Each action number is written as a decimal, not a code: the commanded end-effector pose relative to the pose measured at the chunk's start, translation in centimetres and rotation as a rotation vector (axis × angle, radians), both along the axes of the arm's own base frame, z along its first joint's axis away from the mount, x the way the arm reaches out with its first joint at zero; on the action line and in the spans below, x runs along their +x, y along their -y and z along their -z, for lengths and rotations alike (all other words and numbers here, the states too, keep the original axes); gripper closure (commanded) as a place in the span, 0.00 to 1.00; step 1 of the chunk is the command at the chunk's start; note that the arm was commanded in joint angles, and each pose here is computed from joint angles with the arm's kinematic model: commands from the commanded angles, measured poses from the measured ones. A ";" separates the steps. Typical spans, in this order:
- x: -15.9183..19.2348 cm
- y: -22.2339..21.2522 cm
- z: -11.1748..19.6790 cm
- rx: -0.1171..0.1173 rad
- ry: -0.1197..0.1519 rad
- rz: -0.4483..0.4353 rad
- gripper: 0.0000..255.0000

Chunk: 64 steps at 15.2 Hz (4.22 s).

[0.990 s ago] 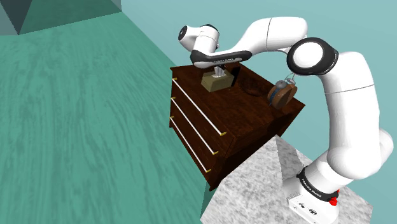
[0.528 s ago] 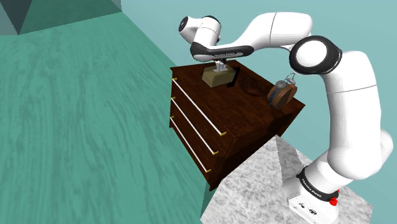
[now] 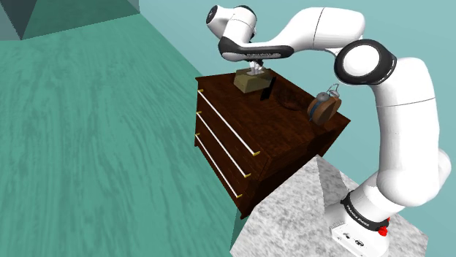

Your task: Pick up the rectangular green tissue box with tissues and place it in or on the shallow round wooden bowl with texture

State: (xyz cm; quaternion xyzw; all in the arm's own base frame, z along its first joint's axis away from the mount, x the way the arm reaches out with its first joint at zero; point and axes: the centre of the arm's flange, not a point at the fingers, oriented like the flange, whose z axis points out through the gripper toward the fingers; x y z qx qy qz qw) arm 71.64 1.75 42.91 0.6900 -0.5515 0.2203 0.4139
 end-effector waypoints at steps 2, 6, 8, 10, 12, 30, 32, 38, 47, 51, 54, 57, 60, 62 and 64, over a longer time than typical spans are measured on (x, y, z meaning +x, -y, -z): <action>-0.6 1.2 -0.8 0.000 0.000 0.000 1.00; -3.1 5.7 -1.8 0.000 0.000 0.000 1.00; -4.3 8.0 -2.4 0.000 0.000 0.000 1.00; -5.5 10.3 -2.9 0.000 0.000 0.000 1.00; -6.7 12.6 -3.4 0.000 0.000 0.000 1.00; -13.1 24.4 -1.9 0.000 0.000 0.000 1.00; -13.1 24.4 -0.8 0.000 0.000 0.000 1.00; -13.1 24.4 2.4 0.000 0.000 0.000 1.00; -13.1 24.4 6.5 0.000 0.000 0.000 1.00; -13.1 24.4 6.5 0.000 0.000 0.000 1.00; -13.1 24.4 6.5 0.000 0.000 0.000 0.00; -13.1 24.4 6.4 0.000 0.000 0.000 0.00; -12.9 23.3 5.7 0.000 0.000 0.000 0.00; -12.5 21.2 4.2 0.000 0.000 0.000 0.00; -12.4 20.3 3.7 0.000 0.000 0.000 0.00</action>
